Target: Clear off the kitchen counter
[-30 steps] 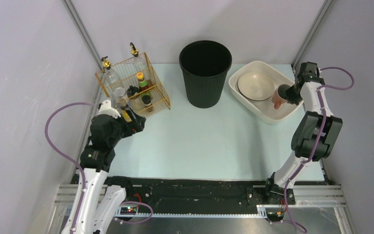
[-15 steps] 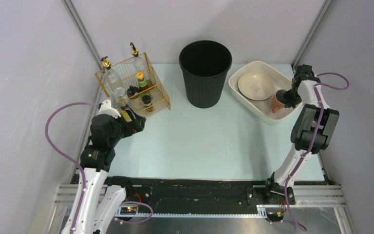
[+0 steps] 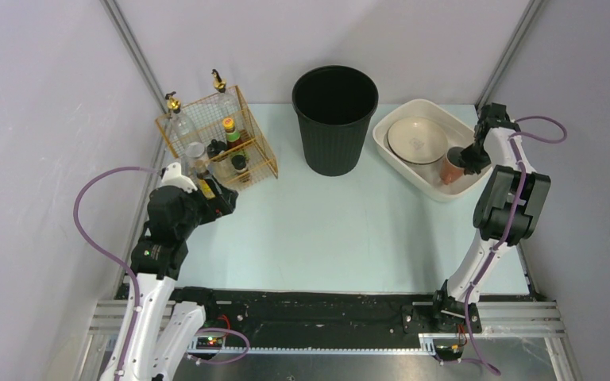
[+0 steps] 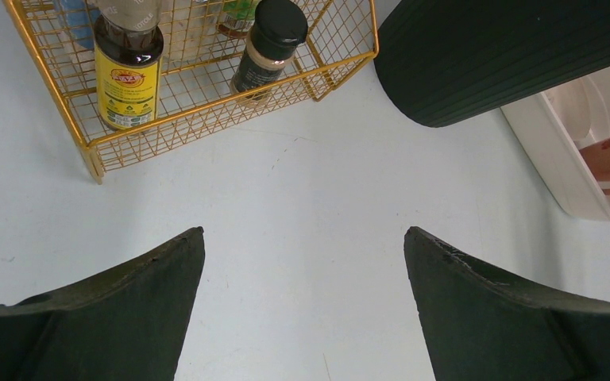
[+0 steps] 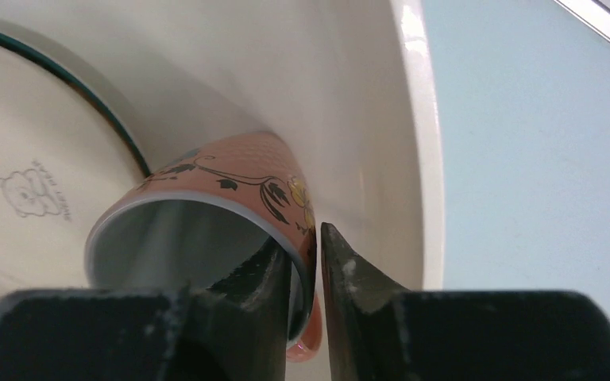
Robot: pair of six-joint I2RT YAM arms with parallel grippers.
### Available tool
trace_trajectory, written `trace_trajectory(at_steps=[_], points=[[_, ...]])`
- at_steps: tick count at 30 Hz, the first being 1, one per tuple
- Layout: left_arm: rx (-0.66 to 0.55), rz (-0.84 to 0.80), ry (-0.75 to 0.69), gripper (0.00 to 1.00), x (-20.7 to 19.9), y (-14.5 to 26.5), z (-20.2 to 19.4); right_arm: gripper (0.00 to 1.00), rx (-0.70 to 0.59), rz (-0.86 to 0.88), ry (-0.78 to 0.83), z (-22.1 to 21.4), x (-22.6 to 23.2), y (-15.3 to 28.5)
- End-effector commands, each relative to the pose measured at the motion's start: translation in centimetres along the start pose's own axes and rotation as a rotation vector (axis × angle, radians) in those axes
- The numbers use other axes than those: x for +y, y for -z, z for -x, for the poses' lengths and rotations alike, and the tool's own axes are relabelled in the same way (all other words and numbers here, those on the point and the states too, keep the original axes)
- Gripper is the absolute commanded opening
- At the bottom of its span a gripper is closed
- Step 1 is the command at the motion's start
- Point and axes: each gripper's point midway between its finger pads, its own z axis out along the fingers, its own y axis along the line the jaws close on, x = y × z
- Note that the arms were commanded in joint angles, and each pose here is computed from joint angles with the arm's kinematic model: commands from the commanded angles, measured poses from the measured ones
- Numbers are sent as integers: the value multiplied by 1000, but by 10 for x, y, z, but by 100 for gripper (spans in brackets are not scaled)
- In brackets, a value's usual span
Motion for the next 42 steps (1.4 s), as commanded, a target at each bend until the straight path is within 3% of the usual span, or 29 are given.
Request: trace_trajectory(at_steps=[1,11,23,26,31,42], points=[[-15,-16,11,98,-3,0,5,27,-82,50,-18,25,18,19],[-24,-18,11,98,-3,1,6,36,-140,99,37,38,31,59],[-23,-30,11,99,-6,3,6,59,-337,179,151,46,26,149],[-21,-30,10,98,-6,2,6,67,-395,238,223,33,33,178],[-13,-25,11,98,-4,0,4,97,-447,350,364,-8,54,214],[52,-99,-44,98,-22,-5,-10,99,-499,637,661,-128,73,298]])
